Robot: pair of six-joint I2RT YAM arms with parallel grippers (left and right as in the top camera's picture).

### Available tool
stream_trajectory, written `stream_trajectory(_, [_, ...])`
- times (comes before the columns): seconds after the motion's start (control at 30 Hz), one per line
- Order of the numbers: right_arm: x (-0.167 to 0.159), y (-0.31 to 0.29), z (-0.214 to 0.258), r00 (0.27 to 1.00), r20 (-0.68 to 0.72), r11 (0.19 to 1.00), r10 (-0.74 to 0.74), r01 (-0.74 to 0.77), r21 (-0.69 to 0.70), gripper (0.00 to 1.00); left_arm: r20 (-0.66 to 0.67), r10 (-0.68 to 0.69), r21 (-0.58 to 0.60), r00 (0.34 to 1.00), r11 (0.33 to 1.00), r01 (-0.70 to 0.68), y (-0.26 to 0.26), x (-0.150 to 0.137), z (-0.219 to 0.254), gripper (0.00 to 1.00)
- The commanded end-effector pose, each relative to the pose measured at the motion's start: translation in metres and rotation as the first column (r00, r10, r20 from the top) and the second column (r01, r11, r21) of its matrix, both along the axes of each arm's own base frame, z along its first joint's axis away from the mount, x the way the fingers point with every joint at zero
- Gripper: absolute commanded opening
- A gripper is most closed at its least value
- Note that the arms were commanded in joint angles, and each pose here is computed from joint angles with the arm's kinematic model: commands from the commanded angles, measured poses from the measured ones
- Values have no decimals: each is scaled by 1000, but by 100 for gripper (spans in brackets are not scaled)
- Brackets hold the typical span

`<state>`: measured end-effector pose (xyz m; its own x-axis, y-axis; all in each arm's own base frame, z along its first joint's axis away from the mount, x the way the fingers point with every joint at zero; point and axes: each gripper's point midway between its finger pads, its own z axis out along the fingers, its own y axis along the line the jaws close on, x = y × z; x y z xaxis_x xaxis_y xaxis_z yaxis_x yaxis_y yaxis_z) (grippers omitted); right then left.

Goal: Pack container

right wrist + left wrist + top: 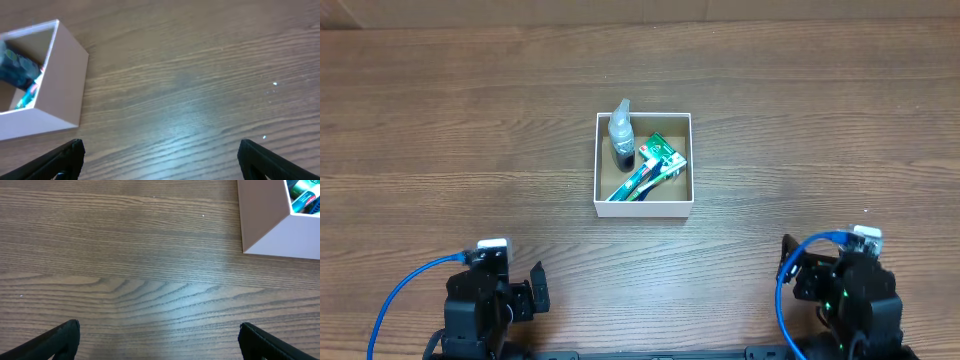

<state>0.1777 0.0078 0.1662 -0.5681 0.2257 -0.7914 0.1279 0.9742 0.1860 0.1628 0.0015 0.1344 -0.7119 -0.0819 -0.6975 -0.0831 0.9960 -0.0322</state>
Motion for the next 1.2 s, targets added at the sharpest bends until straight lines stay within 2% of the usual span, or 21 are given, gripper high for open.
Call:
stream_trajectory(0.0, [-6,-3,0,997,79,1000,-12,11,16,100,4,0,-3,1000,1000,0,-1,0,-1,100])
stream_trajectory(0.07, [-4,-2,-2,985,172,999,-14,9,34,100,4,0,-3,1000,1000,0,-1,0,-1,100])
stream_trajectory(0.13, [17,7,6,962,269,999,54,-54,-9,100,4,0,-3,1000,1000,0,-1,0,-1,100])
stream_trajectory(0.2, [38,11,26,905,415,995,96,-70,-78,100,4,0,-3,1000,1000,0,-1,0,-1,100])
stream_trajectory(0.27, [56,14,41,813,563,982,151,-58,-178,100,4,0,-3,1000,1000,0,-1,0,-1,100])
stream_trajectory(0.33, [66,19,30,753,632,977,180,-62,-205,100,4,0,-3,1000,1000,0,-1,0,-1,100])
stream_trajectory(0.37, [66,25,10,794,570,972,213,-110,-210,100,4,0,-3,1000,1000,0,-1,0,-1,100])
stream_trajectory(0.4, [66,27,4,801,553,969,228,-128,-213,100,4,0,-3,1000,1000,0,-1,0,-1,100])
stream_trajectory(1.07, [66,30,4,798,554,967,237,-142,-210,100,4,2,-1,1000,1000,-2,0,0,-1,100])
stream_trajectory(1.17, [66,30,4,798,554,967,237,-142,-210,100,44,-3,5,999,1000,3,1,-2,5,100])
